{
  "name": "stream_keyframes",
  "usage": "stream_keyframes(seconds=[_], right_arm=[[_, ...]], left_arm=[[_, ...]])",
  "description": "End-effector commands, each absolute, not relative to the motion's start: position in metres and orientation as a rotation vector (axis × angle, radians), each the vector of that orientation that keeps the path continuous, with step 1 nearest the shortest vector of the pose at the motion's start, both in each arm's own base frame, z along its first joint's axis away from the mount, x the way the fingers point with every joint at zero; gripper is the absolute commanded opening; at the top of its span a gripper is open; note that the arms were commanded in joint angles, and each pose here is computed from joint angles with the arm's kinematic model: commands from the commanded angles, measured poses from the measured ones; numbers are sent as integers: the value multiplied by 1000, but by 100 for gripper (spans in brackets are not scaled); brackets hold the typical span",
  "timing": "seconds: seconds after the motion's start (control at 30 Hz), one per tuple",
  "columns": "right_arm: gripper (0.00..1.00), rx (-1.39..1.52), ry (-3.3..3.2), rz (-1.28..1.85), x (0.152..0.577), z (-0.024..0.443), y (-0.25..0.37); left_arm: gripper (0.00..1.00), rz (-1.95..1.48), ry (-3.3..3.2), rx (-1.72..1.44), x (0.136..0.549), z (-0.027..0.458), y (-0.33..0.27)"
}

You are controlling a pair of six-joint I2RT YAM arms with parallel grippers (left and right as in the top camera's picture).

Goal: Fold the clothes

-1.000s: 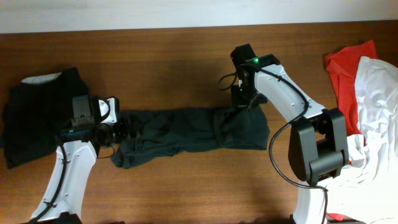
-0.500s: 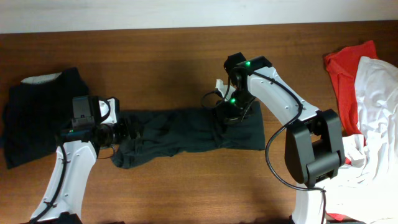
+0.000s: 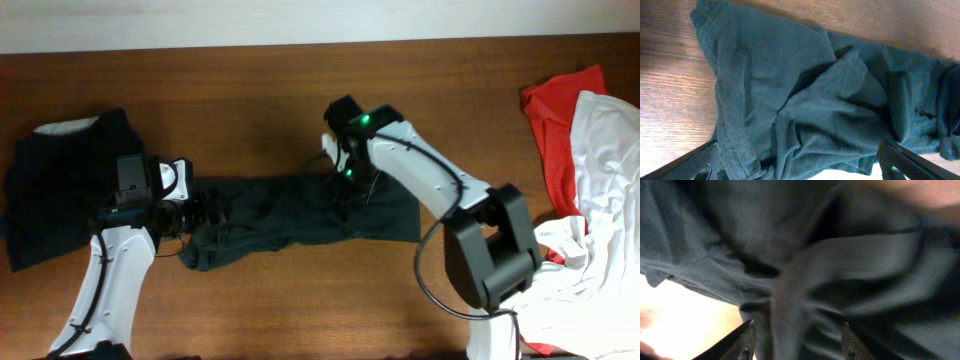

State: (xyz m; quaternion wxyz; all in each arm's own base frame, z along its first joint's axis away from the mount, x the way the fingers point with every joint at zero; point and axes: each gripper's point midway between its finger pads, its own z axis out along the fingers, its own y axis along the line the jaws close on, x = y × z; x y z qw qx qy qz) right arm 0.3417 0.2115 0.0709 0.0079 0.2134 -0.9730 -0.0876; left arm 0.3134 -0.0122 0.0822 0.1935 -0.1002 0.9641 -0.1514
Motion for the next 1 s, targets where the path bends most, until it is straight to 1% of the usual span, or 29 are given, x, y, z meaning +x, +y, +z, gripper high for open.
stream_keyframes(seconds=[0.0,0.03,0.07,0.17,0.3,0.33,0.37,0.4,0.43,0.47,0.5,0.57,0.6,0.63,0.67,0.7,0.73,0.77,0.83,0.97], right_arm=[[59,606,-3303,-216,374,151,181],[59,559,-3287,-201,371,152,170],[59,502,-3251,-186,366,142,163],[56,455,-3144,-153,342,91,158],[53,486,-3046,-374,304,28,183],[54,504,-3045,-404,299,16,188],[58,532,-3067,-411,297,2,190],[61,544,-3084,-413,298,-3,191],[62,548,-3104,-393,302,-4,190],[64,548,-3123,-381,307,-1,188],[69,537,-3136,-352,312,7,184],[71,521,-3166,-286,322,31,176],[73,527,-3240,-194,338,71,169],[74,530,-3301,-140,347,100,164],[78,528,-3361,-119,354,129,160],[98,519,-3396,-139,357,150,158],[99,500,-3413,-152,354,164,152],[99,478,-3389,-179,346,168,147],[99,423,-3320,-134,332,161,132],[99,376,-3290,-114,327,159,120]], left_arm=[[99,-423,2704,-286,314,82,-10],[99,-423,2704,-286,314,82,-10],[99,-423,2704,-286,314,82,-10],[99,-423,2704,-286,314,82,-10],[99,-423,2703,-287,314,82,-10],[99,-423,2703,-286,314,82,-10],[99,-423,2703,-286,314,82,-10],[99,-423,2703,-287,314,82,-10],[99,-423,2703,-286,314,82,-10],[99,-423,2704,-287,314,82,-10],[99,-423,2704,-286,314,82,-10],[99,-422,2702,-286,315,82,-10],[99,-399,2698,-289,316,82,-7],[99,-371,2693,-293,318,82,-4],[99,-362,2690,-293,319,82,-3],[99,-357,2688,-269,319,83,-2],[99,-339,2691,-188,319,82,-2],[99,-328,2700,-139,319,79,-2],[99,-204,2760,-155,316,62,13],[99,-171,2842,-139,327,13,20]])
